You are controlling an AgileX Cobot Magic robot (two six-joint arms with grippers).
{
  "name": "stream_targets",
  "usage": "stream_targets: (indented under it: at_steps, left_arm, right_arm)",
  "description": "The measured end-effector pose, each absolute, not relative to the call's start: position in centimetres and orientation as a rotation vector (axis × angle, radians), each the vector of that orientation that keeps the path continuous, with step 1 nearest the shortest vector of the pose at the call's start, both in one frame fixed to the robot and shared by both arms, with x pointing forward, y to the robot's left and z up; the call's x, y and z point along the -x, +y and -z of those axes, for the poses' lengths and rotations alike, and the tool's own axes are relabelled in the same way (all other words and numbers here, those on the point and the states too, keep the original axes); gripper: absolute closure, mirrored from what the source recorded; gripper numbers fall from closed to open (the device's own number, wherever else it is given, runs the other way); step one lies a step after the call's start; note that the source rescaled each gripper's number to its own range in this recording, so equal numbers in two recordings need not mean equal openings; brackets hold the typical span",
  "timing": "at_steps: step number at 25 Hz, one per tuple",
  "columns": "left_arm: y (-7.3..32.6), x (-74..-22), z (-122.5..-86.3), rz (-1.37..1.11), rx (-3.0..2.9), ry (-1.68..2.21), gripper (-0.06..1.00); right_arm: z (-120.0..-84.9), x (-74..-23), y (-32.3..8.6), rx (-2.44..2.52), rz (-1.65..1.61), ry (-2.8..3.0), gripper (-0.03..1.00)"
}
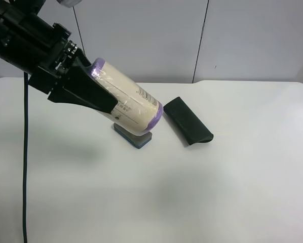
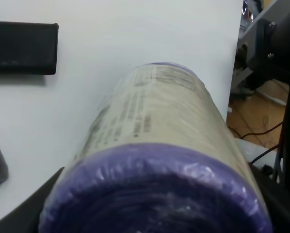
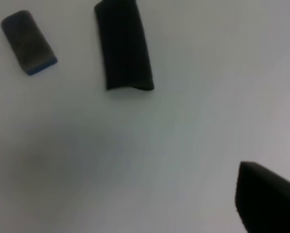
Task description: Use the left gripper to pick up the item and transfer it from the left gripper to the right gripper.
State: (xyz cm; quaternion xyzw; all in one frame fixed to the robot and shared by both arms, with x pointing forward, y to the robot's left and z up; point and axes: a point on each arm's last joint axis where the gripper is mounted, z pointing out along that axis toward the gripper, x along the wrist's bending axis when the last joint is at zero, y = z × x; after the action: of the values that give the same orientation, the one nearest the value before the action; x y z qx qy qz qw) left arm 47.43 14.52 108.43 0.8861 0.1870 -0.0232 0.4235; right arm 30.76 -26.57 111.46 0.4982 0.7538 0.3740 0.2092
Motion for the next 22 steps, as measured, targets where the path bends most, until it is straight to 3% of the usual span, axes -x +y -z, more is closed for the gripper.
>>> stream_targets:
  at_steps: [7, 22]
  left_arm:
    - [14.5, -47.4, -108.4, 0.003, -2.236, 0.350, 0.94]
    - [14.2, -46.9, -108.8, -0.014, -2.210, 0.131, 0.94]
  right_arm:
    - [-113.7, -36.7, -22.5, -1.090, -1.126, 2.424, -0.03]
    - [-112.3, -42.2, -10.5, -0.547, -1.029, 2.820, -0.03]
